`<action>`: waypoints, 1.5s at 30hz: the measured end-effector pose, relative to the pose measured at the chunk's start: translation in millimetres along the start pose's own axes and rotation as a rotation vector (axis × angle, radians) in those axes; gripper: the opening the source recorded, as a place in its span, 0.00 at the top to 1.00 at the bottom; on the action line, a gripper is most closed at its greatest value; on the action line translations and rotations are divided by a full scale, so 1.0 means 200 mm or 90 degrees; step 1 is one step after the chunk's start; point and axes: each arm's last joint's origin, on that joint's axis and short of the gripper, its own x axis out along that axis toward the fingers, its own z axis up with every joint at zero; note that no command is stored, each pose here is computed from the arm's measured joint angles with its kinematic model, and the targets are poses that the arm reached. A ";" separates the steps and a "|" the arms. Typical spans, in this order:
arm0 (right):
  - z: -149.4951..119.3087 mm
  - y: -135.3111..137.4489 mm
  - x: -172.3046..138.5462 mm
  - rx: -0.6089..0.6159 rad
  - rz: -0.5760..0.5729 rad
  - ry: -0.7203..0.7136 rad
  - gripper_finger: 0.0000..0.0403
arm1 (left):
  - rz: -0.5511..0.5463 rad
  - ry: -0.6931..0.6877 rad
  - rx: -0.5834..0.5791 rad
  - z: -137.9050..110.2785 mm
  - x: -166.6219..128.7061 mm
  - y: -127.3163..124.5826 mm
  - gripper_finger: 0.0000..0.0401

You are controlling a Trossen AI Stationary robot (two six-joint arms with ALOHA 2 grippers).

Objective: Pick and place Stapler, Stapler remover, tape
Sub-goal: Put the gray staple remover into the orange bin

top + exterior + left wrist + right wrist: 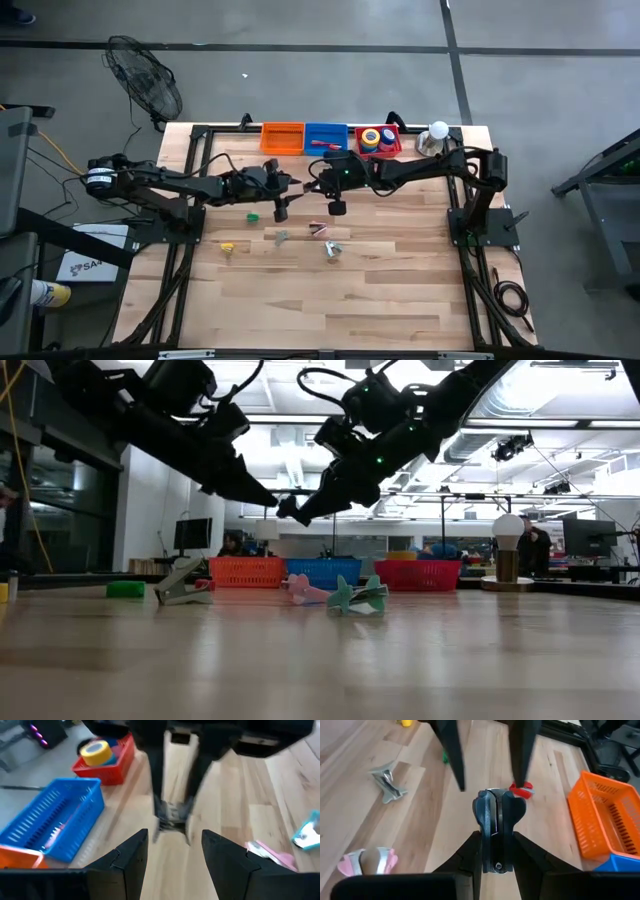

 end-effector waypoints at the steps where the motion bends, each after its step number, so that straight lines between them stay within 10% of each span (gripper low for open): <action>1: 0.00 0.01 0.00 -0.001 0.002 -0.001 0.82 | 0.002 -0.005 0.000 0.00 0.00 0.00 0.55; 25: 0.06 0.06 0.01 -0.020 0.019 -0.061 0.82 | -0.025 -0.030 0.018 0.02 0.00 0.00 0.55; 36: 0.06 0.06 0.01 -0.019 0.016 -0.059 0.81 | -0.023 -0.033 0.018 0.02 0.00 0.00 0.78; 45: 0.06 0.05 0.01 -0.014 -0.020 -0.043 0.76 | -0.017 -0.030 0.030 0.02 0.00 0.00 0.78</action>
